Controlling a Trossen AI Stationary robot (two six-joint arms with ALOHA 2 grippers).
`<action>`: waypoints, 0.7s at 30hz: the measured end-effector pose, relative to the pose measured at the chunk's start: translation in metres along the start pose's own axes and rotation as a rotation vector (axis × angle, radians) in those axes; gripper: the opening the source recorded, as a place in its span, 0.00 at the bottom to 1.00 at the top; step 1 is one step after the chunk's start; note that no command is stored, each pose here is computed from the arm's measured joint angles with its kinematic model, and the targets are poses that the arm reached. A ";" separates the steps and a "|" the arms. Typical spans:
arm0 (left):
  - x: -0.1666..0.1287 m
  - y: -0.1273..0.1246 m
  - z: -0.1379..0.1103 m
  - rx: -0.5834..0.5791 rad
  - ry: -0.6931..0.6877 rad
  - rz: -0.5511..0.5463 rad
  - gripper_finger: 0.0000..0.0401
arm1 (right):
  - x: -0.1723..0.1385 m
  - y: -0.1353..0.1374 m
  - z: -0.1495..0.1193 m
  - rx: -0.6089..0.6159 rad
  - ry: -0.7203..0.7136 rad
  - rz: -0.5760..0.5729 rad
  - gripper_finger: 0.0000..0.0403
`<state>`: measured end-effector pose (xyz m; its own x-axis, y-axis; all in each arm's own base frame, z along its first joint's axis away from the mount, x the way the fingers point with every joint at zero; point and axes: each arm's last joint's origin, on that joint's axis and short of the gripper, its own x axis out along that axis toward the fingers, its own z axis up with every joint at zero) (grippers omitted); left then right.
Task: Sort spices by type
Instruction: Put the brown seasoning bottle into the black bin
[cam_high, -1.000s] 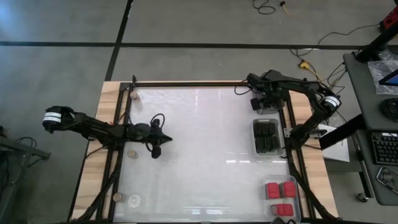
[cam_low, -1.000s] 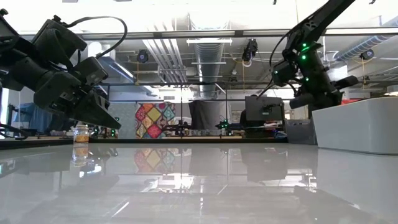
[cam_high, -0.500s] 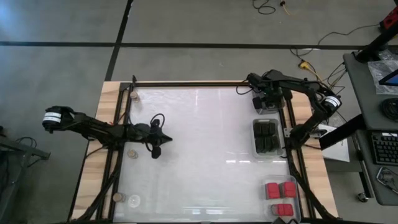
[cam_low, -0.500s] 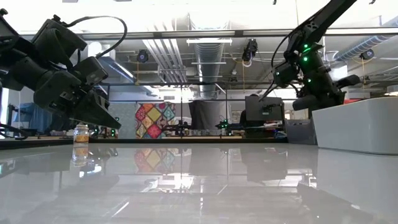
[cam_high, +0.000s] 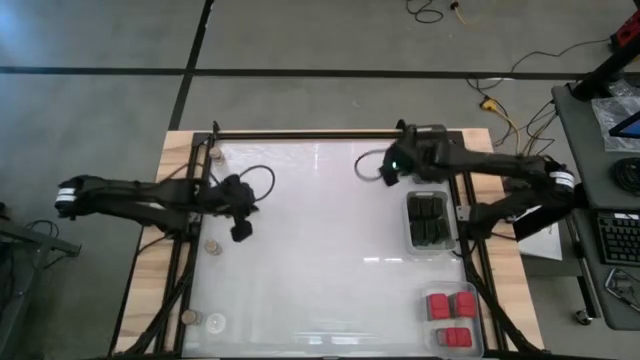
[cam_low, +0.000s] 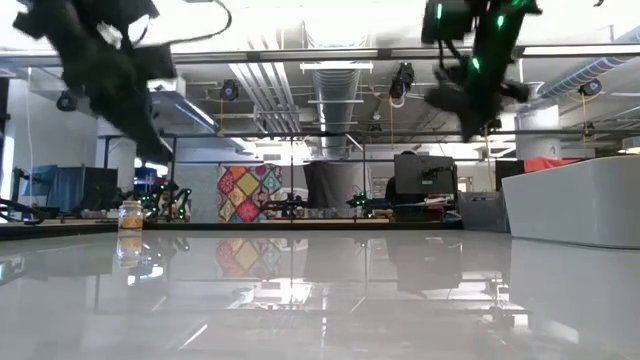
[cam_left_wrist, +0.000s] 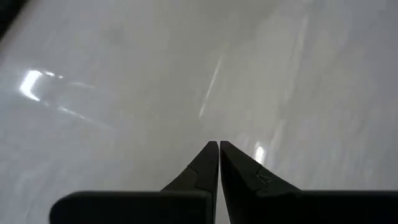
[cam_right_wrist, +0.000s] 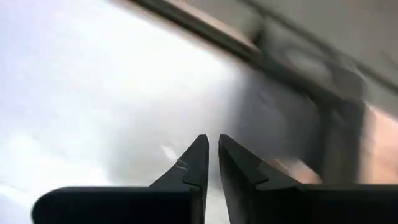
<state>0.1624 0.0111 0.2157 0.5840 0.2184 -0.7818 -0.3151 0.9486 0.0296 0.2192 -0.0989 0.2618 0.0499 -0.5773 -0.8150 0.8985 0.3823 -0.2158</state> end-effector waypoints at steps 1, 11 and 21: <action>-0.008 0.000 0.006 -0.014 -0.002 -0.029 0.00 | -0.009 0.010 -0.002 -0.017 -0.070 0.052 0.07; -0.042 -0.025 0.014 -0.188 0.404 -0.293 0.21 | -0.061 0.077 -0.045 -0.270 -0.404 0.400 0.20; -0.035 -0.054 -0.014 -0.017 0.864 -0.103 0.52 | -0.045 0.123 -0.087 -0.411 -0.510 0.523 0.56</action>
<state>0.1483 -0.0507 0.2331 -0.1595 -0.1255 -0.9792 -0.3074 0.9489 -0.0715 0.2893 0.0369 0.2250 0.6960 -0.4703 -0.5426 0.4789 0.8671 -0.1372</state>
